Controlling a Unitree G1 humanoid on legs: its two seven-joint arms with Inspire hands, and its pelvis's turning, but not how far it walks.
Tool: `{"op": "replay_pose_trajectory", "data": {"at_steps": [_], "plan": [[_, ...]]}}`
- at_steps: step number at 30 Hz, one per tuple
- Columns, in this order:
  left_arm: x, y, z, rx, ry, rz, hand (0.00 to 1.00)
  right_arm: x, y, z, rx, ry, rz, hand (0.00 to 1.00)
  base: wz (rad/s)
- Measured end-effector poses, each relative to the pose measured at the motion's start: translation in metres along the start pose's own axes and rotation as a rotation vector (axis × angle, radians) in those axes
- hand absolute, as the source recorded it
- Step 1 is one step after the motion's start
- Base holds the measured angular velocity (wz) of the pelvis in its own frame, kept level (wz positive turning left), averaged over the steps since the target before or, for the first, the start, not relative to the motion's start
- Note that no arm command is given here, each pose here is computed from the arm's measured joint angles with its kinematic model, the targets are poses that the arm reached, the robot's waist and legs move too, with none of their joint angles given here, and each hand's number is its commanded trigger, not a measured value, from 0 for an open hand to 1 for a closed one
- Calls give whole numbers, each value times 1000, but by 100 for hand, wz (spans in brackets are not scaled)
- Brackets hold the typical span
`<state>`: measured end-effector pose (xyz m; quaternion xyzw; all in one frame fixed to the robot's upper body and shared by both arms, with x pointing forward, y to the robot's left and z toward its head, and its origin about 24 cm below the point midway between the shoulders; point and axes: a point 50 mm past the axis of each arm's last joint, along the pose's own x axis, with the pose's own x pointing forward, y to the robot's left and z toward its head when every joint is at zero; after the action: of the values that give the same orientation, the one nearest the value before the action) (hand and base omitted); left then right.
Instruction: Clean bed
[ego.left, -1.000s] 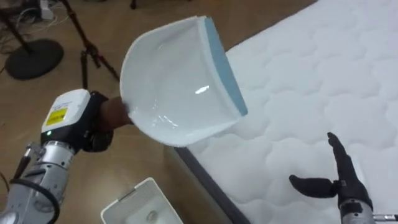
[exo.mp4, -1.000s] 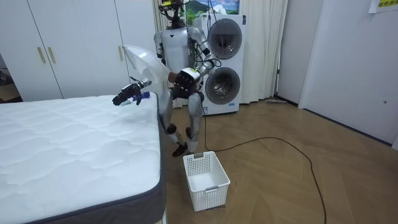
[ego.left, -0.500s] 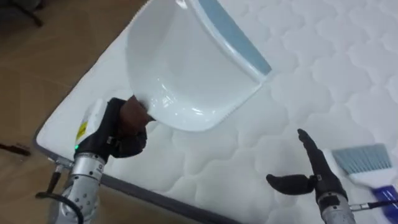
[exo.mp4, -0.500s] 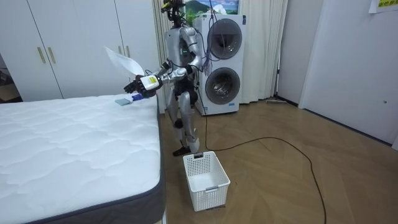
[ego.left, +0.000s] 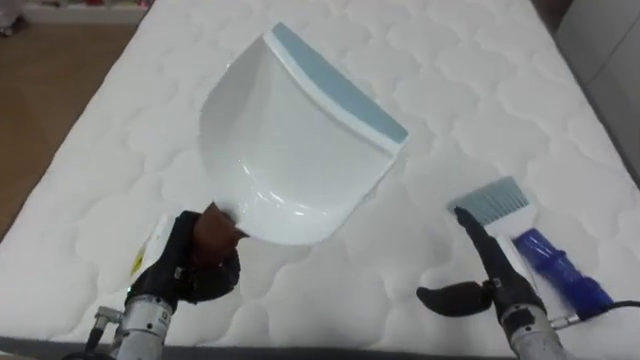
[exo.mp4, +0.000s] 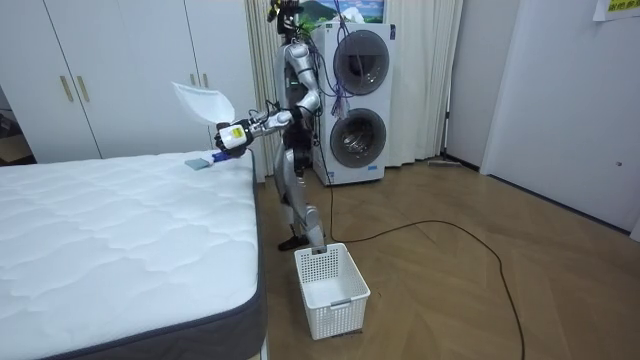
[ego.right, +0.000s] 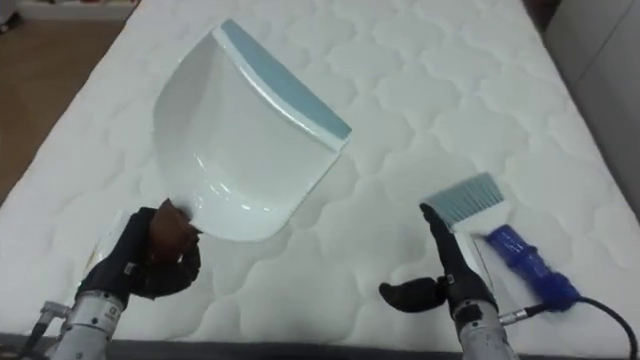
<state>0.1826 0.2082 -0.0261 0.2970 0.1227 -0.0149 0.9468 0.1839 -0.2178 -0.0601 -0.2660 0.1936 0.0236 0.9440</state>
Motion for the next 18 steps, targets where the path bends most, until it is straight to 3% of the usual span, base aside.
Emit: {"op": "replay_pose_trajectory", "data": {"at_steps": [1, 2, 3, 7, 14, 18], "plan": [[0, 0, 0, -4, 1, -2, 100, 0, 0, 0, -3, 0, 0, 0, 0], [0, 0, 0, -17, 2, -2, 58, 0, 0, 0, -9, -1, 0, 0, 4], [0, 1, 0, -43, 3, 2, 0, 1, 1, -1, -4, 5, 1, 0, 7], [-2, -3, -11, -125, 57, -3, 0, -2, 8, -17, 10, 90, 10, 0, 0], [-14, -18, -61, -251, 314, -11, 0, -11, 14, -41, 7, 213, 9, 0, 5], [-14, -17, -62, -257, 322, 15, 0, -15, 13, -48, 14, 241, -9, 0, 8]]}}
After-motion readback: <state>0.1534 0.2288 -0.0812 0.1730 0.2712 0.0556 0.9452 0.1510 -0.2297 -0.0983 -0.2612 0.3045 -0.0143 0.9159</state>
